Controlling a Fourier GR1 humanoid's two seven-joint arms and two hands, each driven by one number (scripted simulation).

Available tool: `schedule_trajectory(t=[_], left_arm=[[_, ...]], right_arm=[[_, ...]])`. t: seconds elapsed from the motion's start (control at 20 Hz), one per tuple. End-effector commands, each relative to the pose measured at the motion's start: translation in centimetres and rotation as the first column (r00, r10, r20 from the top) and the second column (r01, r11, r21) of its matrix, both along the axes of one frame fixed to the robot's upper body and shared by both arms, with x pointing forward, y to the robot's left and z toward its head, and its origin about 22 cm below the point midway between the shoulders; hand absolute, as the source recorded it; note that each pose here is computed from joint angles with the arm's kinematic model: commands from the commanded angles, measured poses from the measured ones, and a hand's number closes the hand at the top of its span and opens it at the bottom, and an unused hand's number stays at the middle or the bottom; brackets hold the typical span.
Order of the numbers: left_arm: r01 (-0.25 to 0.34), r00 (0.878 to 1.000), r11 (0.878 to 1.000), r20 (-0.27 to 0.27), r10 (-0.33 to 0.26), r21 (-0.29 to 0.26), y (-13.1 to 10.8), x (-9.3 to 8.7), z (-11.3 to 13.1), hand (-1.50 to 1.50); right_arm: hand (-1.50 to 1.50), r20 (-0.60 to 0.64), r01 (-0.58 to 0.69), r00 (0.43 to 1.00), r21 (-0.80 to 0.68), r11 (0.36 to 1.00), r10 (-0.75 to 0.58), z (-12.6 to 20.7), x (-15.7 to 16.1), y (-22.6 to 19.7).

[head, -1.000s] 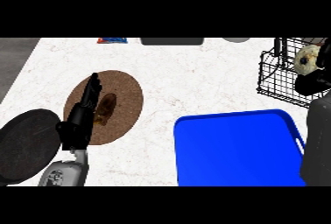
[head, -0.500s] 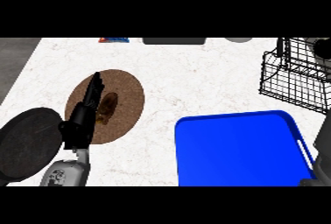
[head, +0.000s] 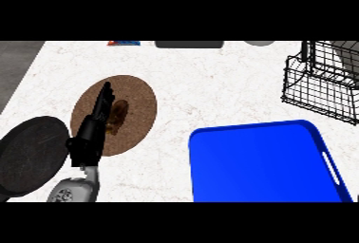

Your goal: Pick the cupcake from the tray and place it in the tiered basket

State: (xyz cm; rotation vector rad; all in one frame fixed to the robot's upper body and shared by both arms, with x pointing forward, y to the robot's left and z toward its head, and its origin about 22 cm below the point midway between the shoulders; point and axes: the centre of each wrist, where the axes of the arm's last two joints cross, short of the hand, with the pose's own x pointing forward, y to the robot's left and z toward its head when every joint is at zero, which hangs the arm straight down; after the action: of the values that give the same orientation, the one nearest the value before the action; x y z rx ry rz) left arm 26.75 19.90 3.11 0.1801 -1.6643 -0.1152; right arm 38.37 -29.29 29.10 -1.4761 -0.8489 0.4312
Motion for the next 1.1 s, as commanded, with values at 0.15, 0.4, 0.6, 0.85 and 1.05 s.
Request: schedule_trajectory(t=[0.15, 0.4, 0.6, 0.85, 1.05], left_arm=[[0.012, 1.000, 1.000, -0.006, -0.012, 0.012, 1.0, 0.4, 0.1, 0.00], [0.008, 1.000, 1.000, 0.016, -0.008, -0.006, 0.4, 1.1, 0.5, 0.00], [0.000, 1.000, 1.000, 0.007, 0.000, -0.011, -1.9, 1.2, 1.1, 0.00], [-0.014, 1.000, 1.000, 0.004, 0.014, -0.009, -1.1, 0.6, -0.4, 0.00], [-0.006, 1.000, 1.000, 0.010, 0.006, -0.008, -0.3, 0.5, 0.2, 0.00]], right_arm=[[1.50, -0.027, 0.021, 0.999, -0.063, 0.998, -0.023, -2.1, 1.1, -5.9], [1.50, -0.067, 0.040, 0.997, -0.013, 0.999, -0.041, -3.5, 3.0, -6.3], [-1.50, 0.074, 0.103, 0.989, 0.246, 0.964, -0.125, -4.5, 2.2, -9.0], [-1.50, 0.191, 0.023, 0.977, 0.338, 0.941, -0.092, -3.4, 1.6, -10.4], [-1.50, 0.378, 0.043, 0.901, 0.409, 0.911, -0.212, -3.1, 0.5, -11.6]])
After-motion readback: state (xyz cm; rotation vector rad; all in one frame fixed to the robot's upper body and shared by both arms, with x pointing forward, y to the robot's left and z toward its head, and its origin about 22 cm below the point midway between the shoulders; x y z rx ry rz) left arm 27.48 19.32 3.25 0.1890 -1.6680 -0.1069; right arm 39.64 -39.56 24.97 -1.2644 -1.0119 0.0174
